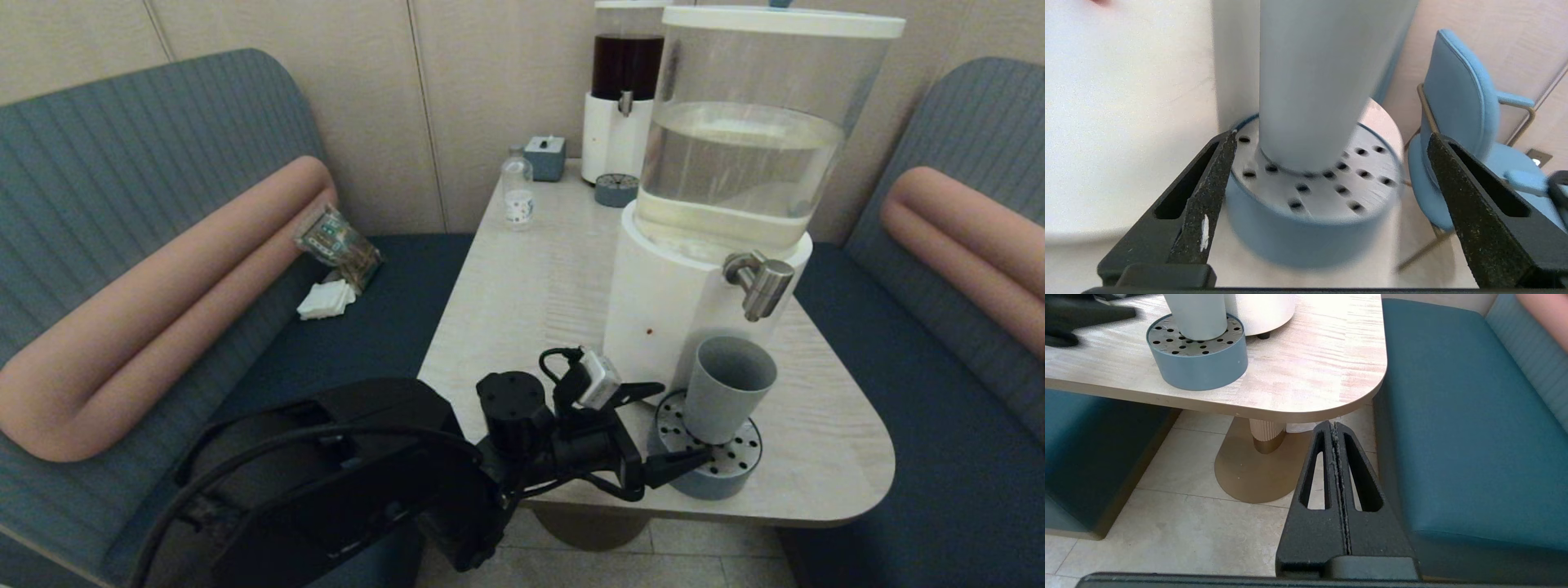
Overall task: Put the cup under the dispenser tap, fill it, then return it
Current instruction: Turn on the faucet
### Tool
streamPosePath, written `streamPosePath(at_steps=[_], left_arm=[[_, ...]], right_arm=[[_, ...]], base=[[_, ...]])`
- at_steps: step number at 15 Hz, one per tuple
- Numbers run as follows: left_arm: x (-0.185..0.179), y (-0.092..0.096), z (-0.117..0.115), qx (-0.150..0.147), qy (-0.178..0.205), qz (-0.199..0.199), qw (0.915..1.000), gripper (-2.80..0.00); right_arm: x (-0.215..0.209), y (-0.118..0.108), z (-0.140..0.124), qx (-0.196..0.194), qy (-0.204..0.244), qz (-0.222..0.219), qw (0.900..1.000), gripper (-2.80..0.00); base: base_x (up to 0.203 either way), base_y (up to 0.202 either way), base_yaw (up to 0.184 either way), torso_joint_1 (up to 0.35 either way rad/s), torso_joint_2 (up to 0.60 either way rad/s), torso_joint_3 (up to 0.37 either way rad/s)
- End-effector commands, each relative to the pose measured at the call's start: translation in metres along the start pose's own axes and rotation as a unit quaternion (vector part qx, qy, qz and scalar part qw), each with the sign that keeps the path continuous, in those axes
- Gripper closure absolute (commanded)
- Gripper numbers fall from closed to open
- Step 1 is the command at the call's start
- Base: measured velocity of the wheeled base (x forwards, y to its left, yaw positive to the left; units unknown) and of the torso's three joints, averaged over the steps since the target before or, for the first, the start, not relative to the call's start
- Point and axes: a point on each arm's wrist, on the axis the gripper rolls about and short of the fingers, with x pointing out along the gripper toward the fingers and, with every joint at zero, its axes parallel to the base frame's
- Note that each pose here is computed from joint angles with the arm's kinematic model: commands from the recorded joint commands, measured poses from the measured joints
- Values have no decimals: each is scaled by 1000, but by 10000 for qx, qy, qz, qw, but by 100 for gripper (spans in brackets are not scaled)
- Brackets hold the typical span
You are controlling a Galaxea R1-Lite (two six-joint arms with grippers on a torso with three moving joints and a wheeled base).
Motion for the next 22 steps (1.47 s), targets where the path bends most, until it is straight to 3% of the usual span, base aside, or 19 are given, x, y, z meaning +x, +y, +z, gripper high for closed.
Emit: streamPosePath(at_steps=[1, 2, 6, 8, 10, 12, 14, 15, 17, 18, 19, 20, 22], left_arm=[[-17, -13, 38, 87, -122, 12, 9999, -280], [-28, -20, 54, 105, -154, 56, 9998, 0], [-74, -49, 131, 377, -640, 299, 9968, 0], [-101, -65, 161, 440, -913, 652, 9927, 0], [-128, -82, 185, 404, -1254, 1177, 9843, 0], [-158, -96, 211, 474, -1695, 1644, 9706, 0], [-194, -100, 236, 630, -2201, 2396, 9435, 0], [-219, -100, 248, 813, -2434, 2910, 9217, 0], [-265, -112, 273, 1398, -2868, 3772, 8694, 0], [-284, -130, 286, 1741, -3114, 3999, 8443, 0], [-296, -149, 294, 1989, -3274, 4127, 8264, 0], [-305, -170, 300, 2167, -3354, 4203, 8148, 0], [-319, -209, 299, 2344, -3183, 4421, 8052, 0]], right_arm=[[0, 0, 0, -6, 2, 2, 10000, 0], [0, 0, 0, -3, 2, 2, 10000, 0], [0, 0, 0, -3, 2, 2, 10000, 0], [0, 0, 0, -3, 2, 2, 10000, 0], [0, 0, 0, -3, 2, 2, 10000, 0], [0, 0, 0, -3, 2, 2, 10000, 0], [0, 0, 0, -4, 2, 2, 10000, 0], [0, 0, 0, -3, 2, 2, 10000, 0], [0, 0, 0, -3, 2, 2, 10000, 0], [0, 0, 0, -3, 2, 2, 10000, 0], [0, 0, 0, -3, 2, 2, 10000, 0], [0, 0, 0, -5, 2, 2, 10000, 0], [0, 0, 0, -4, 2, 2, 10000, 0]], base=[[0, 0, 0, 0, 0, 0], [0, 0, 0, 0, 0, 0], [0, 0, 0, 0, 0, 0], [0, 0, 0, 0, 0, 0], [0, 0, 0, 0, 0, 0], [0, 0, 0, 0, 0, 0], [0, 0, 0, 0, 0, 0], [0, 0, 0, 0, 0, 0], [0, 0, 0, 0, 0, 0], [0, 0, 0, 0, 0, 0], [0, 0, 0, 0, 0, 0], [0, 0, 0, 0, 0, 0], [0, 0, 0, 0, 0, 0]])
